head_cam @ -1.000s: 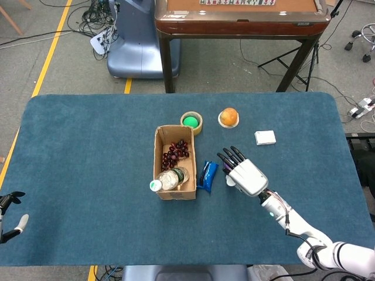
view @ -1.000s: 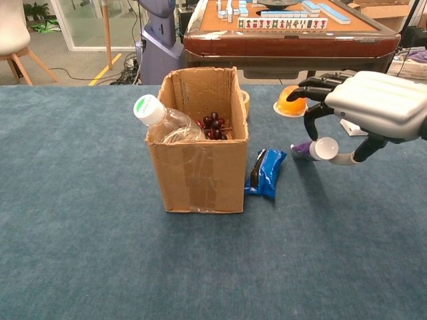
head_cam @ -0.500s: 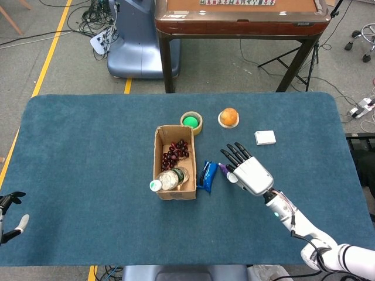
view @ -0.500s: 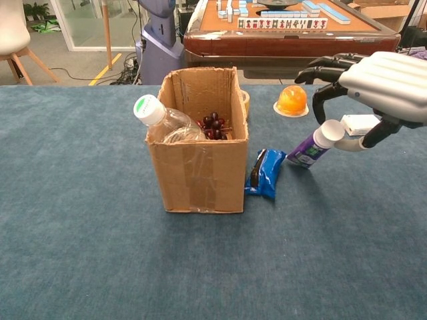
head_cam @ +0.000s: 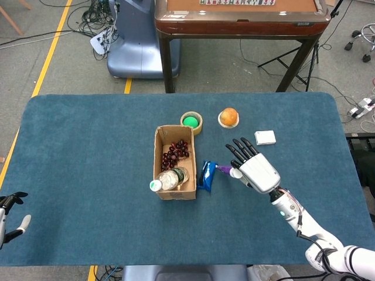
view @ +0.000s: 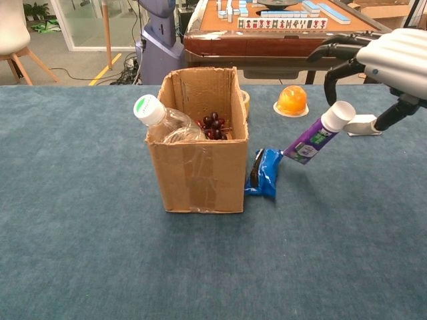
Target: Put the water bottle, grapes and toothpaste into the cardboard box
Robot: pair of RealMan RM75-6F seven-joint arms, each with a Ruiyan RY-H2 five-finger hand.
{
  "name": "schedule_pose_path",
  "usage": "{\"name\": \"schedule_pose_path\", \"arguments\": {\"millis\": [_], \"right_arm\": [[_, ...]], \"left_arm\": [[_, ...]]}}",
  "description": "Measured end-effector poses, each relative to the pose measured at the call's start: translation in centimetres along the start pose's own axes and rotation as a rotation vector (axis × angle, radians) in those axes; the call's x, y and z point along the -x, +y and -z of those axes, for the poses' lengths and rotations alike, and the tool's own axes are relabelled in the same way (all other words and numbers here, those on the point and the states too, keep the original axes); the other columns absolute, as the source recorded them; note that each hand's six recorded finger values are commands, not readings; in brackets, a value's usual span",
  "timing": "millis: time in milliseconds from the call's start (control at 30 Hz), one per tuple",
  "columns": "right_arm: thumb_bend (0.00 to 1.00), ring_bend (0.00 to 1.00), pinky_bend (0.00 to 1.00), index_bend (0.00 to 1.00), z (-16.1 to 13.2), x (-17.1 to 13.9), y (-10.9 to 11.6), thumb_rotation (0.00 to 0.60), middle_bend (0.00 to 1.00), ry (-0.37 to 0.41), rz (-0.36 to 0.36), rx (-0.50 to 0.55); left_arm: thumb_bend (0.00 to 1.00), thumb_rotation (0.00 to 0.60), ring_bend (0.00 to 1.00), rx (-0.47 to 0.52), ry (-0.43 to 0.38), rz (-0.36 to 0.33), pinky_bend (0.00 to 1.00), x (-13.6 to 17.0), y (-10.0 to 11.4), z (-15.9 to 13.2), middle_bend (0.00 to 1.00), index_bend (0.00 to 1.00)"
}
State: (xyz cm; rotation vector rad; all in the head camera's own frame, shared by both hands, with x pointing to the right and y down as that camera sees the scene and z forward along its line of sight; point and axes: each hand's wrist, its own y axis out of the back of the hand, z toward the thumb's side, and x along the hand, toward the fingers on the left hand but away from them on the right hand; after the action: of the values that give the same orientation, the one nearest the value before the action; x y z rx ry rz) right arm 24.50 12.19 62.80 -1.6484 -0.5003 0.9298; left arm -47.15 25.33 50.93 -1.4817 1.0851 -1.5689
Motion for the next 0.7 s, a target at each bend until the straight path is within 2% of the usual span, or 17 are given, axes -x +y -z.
{"name": "schedule_pose_path", "arguments": {"millis": [367, 700], "right_arm": [[0.24, 0.00, 0.10, 0.61, 0.3, -0.2, 2.3, 0.600, 0.12, -0.004, 0.057, -0.005], [0.24, 0.00, 0.10, 0.61, 0.0, 0.6, 6.4, 0.600, 0.13, 0.000, 0.149, -0.020]], "left_arm": [[0.28, 0.600, 0.35, 0.000, -0.002, 0.002, 0.55, 0.0, -0.1, -0.1, 0.44, 0.32], [0.28, 0.600, 0.35, -0.001, -0.004, 0.003, 0.55, 0.0, -0.1, -0.1, 0.43, 0.32]]}}
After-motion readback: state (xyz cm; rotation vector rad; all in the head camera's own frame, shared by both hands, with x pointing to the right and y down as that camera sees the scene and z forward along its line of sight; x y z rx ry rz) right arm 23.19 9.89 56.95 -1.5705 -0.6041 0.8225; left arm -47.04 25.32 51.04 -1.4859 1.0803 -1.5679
